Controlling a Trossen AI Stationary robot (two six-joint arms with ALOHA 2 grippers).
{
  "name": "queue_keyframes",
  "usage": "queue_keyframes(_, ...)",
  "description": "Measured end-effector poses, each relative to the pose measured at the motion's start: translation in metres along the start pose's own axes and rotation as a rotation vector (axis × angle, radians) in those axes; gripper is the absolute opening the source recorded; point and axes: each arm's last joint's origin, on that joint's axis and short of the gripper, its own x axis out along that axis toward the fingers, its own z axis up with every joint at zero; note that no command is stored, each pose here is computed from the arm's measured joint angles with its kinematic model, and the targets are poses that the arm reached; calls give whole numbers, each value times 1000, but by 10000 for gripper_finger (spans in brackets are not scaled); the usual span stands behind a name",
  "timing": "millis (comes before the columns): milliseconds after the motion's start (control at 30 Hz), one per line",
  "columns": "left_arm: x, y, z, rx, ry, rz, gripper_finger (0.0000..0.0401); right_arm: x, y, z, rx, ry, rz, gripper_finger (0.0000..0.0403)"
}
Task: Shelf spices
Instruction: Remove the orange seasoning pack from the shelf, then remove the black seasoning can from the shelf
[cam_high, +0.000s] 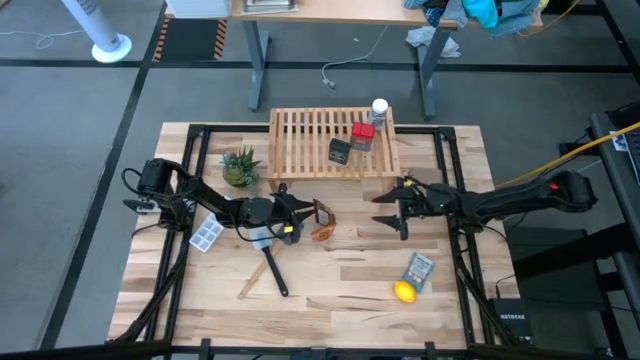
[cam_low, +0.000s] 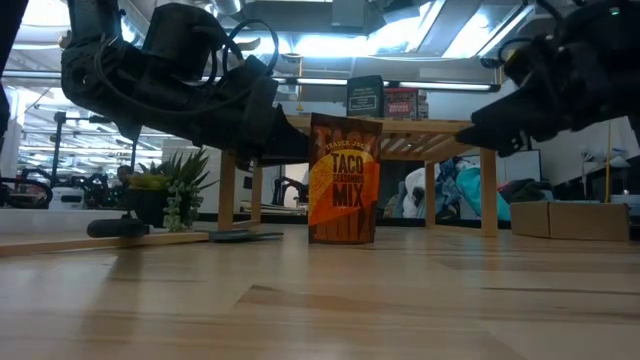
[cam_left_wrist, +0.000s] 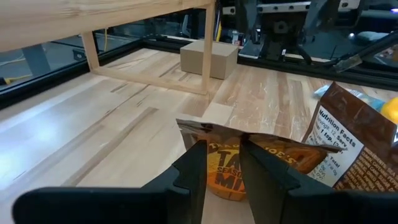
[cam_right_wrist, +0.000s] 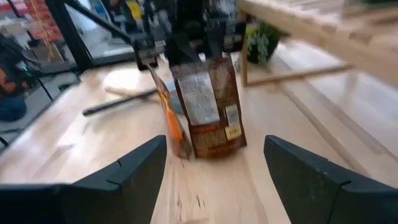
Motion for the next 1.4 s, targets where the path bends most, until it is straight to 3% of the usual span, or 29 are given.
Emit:
queue_keyframes(600,5,-3,7,-10,-25,-4,88,58,-2,12,-3,121,-25,264)
queue_keyframes(1200,6,-4,8,-5,-25,-4,88,75,-1,20,-50,118,-29,69)
queue_keyframes(1400,6,-4,8,41,-27,-4,88,75,-1,20,-49,121,-18,27)
